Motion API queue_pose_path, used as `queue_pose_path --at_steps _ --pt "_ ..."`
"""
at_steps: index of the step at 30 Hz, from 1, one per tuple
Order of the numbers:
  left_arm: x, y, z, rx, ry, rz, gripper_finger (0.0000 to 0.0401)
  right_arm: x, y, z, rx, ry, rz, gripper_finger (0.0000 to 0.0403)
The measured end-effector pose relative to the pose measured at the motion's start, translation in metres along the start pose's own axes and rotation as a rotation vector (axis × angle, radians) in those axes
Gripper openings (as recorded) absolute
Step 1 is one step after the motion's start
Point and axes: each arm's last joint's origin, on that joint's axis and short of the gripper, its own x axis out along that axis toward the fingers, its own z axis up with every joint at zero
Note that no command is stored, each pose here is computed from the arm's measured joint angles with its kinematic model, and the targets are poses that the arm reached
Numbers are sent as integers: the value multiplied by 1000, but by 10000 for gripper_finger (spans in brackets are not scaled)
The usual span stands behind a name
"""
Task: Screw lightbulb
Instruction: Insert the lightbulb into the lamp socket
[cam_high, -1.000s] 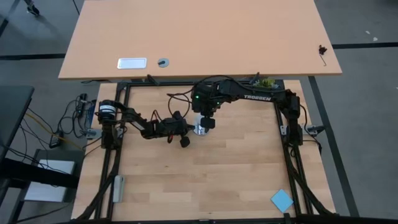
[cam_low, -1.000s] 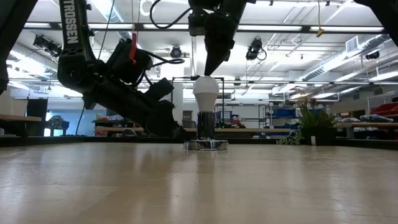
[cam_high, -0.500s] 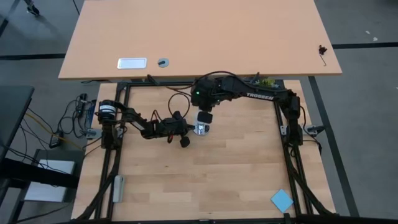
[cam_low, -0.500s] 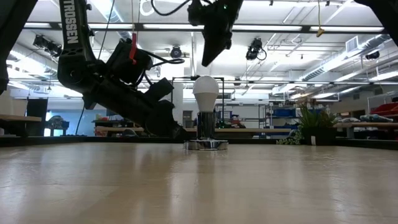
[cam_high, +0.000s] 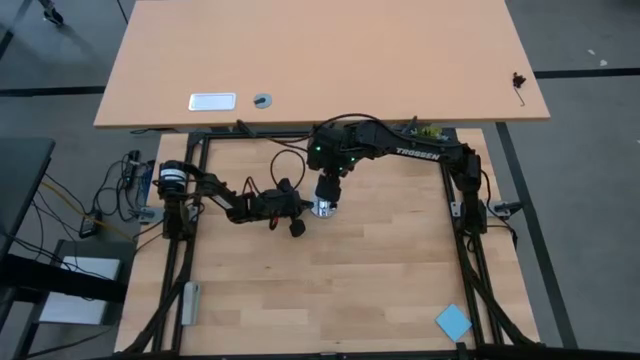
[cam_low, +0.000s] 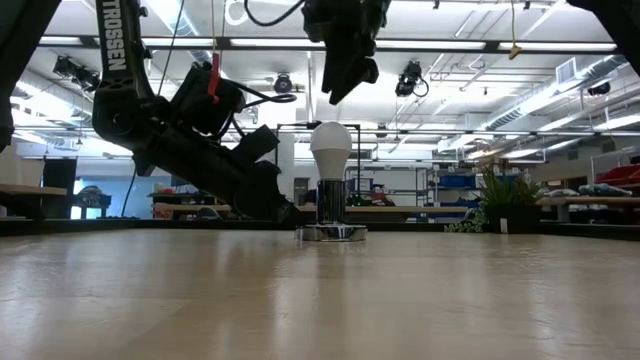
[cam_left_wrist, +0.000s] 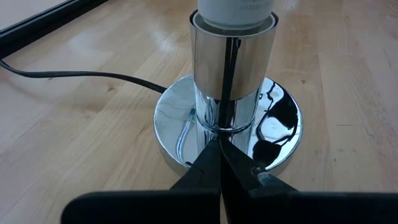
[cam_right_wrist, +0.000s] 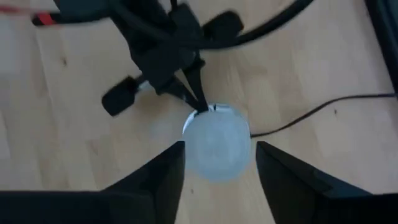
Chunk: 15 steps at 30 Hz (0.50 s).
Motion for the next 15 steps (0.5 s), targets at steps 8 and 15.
queue_pose_path --at_steps 8,15 --pt "0 1 0 2 -1 1 1 11 -2 -5 12 35 -6 256" --pt "0 1 0 2 -3 -5 1 20 -2 -4 -24 13 -26 259"
